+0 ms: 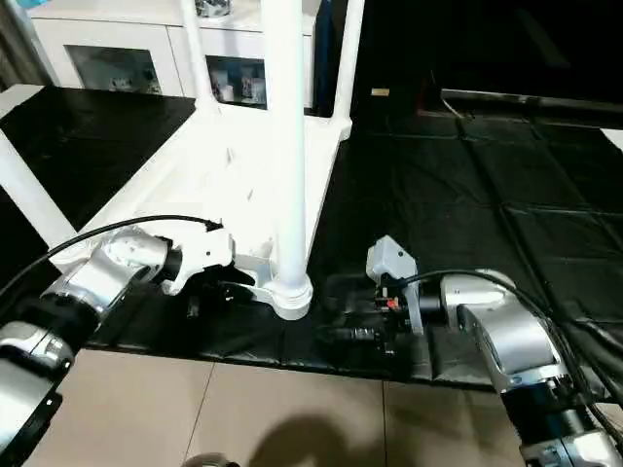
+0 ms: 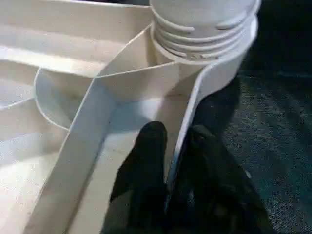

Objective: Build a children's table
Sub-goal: Rotate table base

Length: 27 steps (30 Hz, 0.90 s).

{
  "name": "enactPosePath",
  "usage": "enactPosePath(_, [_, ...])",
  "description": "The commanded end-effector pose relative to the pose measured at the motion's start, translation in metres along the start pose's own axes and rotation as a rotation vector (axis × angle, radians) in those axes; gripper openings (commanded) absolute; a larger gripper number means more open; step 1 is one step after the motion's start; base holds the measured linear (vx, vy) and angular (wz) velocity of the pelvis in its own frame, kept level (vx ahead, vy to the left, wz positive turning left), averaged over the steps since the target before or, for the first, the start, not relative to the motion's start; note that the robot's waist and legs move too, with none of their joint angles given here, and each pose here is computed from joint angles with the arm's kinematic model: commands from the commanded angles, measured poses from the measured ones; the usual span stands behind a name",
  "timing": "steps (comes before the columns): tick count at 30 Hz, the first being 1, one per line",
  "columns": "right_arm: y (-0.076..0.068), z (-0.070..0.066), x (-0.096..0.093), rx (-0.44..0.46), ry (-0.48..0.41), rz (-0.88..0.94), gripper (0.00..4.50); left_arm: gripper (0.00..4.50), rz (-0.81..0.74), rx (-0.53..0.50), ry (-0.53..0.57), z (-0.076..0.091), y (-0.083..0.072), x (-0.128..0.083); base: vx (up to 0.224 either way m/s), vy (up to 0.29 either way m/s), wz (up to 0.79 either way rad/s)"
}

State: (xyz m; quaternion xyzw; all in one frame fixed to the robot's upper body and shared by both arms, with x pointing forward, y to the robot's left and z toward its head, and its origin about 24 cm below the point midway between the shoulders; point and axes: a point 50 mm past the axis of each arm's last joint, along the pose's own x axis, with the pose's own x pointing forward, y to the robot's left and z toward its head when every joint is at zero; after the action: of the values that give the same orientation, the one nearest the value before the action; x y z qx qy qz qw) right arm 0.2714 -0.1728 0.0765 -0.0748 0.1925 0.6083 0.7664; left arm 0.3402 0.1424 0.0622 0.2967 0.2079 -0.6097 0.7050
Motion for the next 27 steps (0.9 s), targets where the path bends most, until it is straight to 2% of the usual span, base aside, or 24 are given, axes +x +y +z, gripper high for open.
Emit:
enactPosePath(1, [0.002,0.003,-0.002,-0.015,0.005,0.006,4.50,0.70,0.011,-0.058,0.012,-0.005,0.001,-0.002,0.000,0.000,0.00])
enactPosePath(2, [0.002,0.003,-0.002,-0.013,0.006,0.005,4.50,0.53,-0.020,-0.104,0.016,-0.007,-0.001,-0.001,0.000,0.000,0.00])
enactPosePath(4, [0.000,0.004,-0.002,-0.012,0.009,0.000,4.50,0.49,-0.089,-0.228,0.035,-0.013,-0.006,0.000,0.000,0.000,0.00])
enactPosePath(10, [-0.002,0.005,-0.002,-0.015,0.016,-0.008,4.50,0.22,-0.171,-0.329,0.041,-0.015,-0.012,0.000,0.000,0.000,0.00])
enactPosePath(11, [-0.003,0.005,-0.002,-0.017,0.018,-0.016,4.50,0.08,-0.118,-0.401,0.016,-0.014,-0.008,0.002,0.000,0.000,0.00])
enactPosePath(13, [-0.004,0.005,-0.002,-0.017,0.018,-0.023,4.50,0.05,-0.050,-0.471,-0.008,-0.013,-0.005,0.005,0.000,0.000,0.00])
enactPosePath(17, [-0.004,0.004,-0.001,-0.013,0.018,-0.031,4.50,0.02,0.040,-0.555,-0.047,-0.014,-0.003,0.010,0.000,0.000,0.00])
enactPosePath(19, [-0.004,0.003,0.000,-0.010,0.017,-0.033,4.50,0.01,0.063,-0.565,-0.056,-0.014,-0.005,0.012,0.000,0.000,0.00])
enactPosePath(23, [-0.003,0.001,0.001,-0.006,0.016,-0.033,4.50,0.01,0.069,-0.460,-0.068,-0.012,-0.012,0.015,0.000,0.000,0.00])
enactPosePath(26, [-0.003,0.000,0.001,-0.002,0.017,-0.035,4.50,0.01,0.004,-0.349,-0.046,-0.011,-0.021,0.015,0.000,0.000,0.00])
enactPosePath(27, [-0.003,0.000,0.001,-0.002,0.016,-0.035,4.50,0.01,-0.004,-0.343,-0.045,-0.011,-0.022,0.015,0.000,0.000,0.00])
